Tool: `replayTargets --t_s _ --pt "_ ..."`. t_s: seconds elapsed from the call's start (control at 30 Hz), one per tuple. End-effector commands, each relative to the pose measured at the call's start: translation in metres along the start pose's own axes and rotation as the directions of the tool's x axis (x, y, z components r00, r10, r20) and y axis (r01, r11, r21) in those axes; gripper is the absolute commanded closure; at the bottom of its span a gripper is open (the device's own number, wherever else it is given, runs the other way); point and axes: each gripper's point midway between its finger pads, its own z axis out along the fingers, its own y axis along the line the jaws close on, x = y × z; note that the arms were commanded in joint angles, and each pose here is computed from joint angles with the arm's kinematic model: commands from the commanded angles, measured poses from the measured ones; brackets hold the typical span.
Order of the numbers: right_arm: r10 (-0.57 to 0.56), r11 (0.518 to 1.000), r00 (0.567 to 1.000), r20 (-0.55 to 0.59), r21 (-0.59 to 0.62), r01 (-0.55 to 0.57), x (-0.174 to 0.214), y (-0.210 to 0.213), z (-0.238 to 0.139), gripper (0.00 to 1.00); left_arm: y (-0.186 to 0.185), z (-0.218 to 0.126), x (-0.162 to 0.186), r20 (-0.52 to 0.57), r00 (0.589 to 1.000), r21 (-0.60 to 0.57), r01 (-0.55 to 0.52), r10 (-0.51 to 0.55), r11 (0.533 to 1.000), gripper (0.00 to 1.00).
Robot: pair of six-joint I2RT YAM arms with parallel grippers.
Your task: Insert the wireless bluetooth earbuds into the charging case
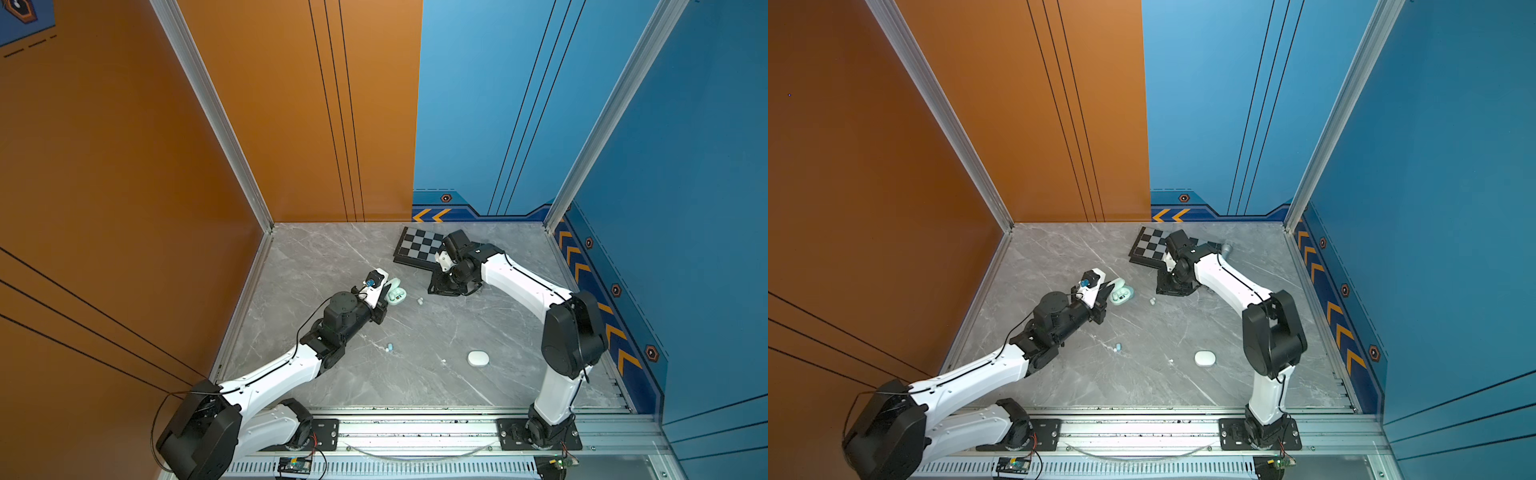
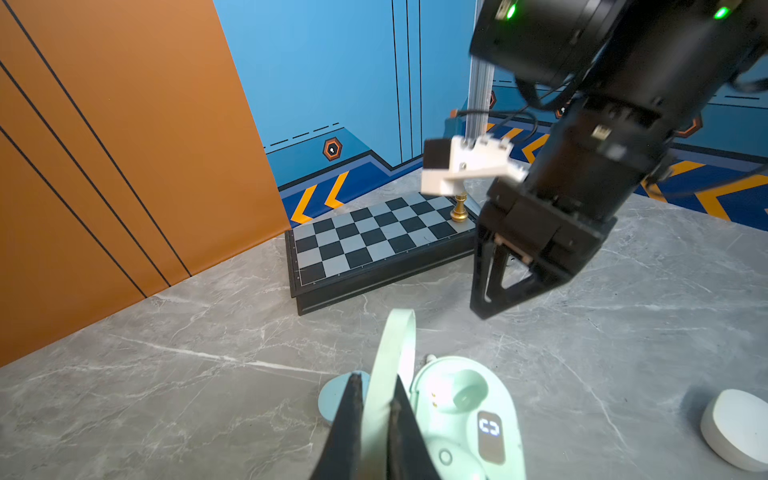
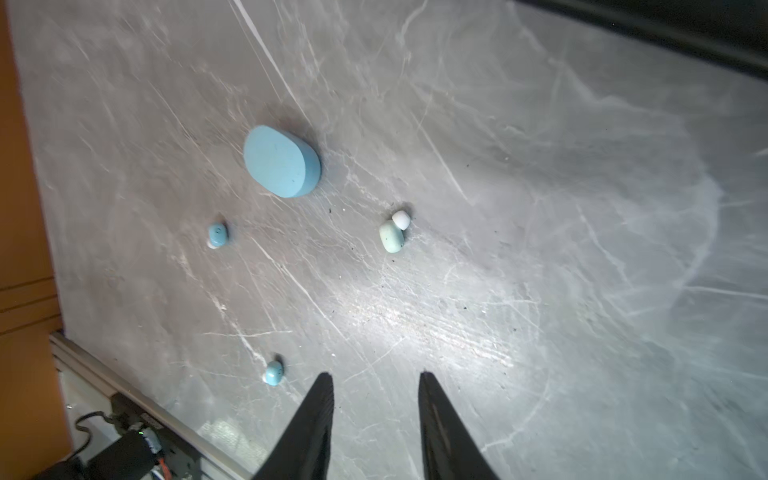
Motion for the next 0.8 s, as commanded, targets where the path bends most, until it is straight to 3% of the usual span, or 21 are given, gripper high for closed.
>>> replayTargets --t_s 0.0,0.3,0.77 --pt "-0.121 0.990 0.992 -0.027 0.066 0.122 0.001 0.007 0.020 0.60 0.009 -0.008 0.009 -0.027 1.000 -0.043 -0.017 0.016 0.999 1.00" --pt "-0.139 0.965 0.988 -0.070 0.214 0.151 -0.004 -0.007 0.071 0.60 0.009 -0.014 0.014 -0.037 0.999 -0.042 -0.010 0.008 0.999 1.00" --pt "-0.078 0.917 0.996 -0.038 0.389 0.087 -0.019 -0.040 0.084 0.67 0.011 -0.014 0.020 -0.050 0.999 -0.048 0.003 -0.005 0.999 1.00"
